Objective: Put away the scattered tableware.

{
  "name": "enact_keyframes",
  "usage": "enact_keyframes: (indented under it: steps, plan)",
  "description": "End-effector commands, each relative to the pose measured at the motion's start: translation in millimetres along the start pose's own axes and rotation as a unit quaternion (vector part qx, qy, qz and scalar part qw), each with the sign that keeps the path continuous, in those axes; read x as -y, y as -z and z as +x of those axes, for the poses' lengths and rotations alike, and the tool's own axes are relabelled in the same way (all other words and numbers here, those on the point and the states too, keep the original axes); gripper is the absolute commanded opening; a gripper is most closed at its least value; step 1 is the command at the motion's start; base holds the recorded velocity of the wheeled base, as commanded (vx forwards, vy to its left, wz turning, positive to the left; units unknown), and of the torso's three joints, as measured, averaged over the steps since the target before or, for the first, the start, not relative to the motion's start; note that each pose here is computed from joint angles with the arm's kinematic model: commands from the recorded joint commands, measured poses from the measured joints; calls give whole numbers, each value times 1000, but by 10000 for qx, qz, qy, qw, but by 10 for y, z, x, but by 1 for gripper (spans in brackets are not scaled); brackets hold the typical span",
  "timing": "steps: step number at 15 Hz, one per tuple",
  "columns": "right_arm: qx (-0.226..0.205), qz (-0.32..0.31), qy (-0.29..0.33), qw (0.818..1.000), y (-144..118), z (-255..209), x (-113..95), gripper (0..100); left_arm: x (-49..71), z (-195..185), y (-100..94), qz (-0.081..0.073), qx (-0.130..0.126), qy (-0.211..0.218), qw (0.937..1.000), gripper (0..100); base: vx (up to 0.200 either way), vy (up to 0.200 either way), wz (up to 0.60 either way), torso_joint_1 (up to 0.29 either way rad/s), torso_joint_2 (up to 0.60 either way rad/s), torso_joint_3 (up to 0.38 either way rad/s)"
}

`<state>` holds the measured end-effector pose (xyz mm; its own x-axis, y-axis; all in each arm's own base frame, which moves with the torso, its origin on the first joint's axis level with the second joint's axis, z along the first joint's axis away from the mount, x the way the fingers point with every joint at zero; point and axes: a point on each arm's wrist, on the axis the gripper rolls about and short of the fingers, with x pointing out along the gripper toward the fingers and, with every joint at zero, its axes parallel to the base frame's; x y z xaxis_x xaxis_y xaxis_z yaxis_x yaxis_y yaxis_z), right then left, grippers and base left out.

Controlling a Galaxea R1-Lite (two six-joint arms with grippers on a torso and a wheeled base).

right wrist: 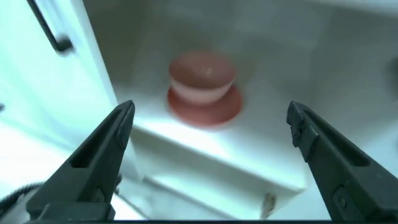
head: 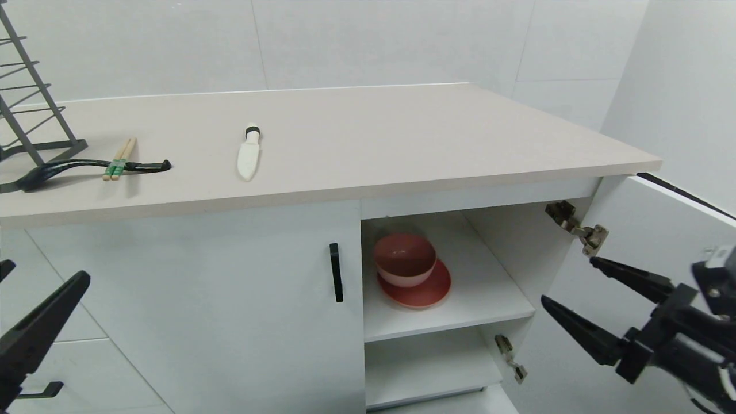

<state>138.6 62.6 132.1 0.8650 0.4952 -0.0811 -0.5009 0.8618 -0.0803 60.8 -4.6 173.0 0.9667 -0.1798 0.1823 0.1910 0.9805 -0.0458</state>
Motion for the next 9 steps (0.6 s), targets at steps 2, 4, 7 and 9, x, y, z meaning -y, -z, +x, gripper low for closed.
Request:
enact_keyframes:
  steps: [2, 4, 7, 9]
  plan:
    - [1335, -200, 787, 9877, -280, -705, 59, 100, 54, -357, 68, 371, 602, 16, 9975, 100, 0, 0, 0, 0, 0, 0]
    - [1739, -319, 1088, 9782, -302, -981, 28, 100, 82, -533, 60, 651, 984, -143, 9929, 100, 0, 0, 0, 0, 0, 0]
    - [2187, -629, 1611, 9603, -228, -1367, -88, 100, 123, -734, 132, 939, 1226, -416, 9871, 100, 0, 0, 0, 0, 0, 0]
    - [2243, -794, 1537, 9590, -75, -1552, -225, 100, 127, -762, 178, 953, 1119, -466, 9880, 100, 0, 0, 0, 0, 0, 0]
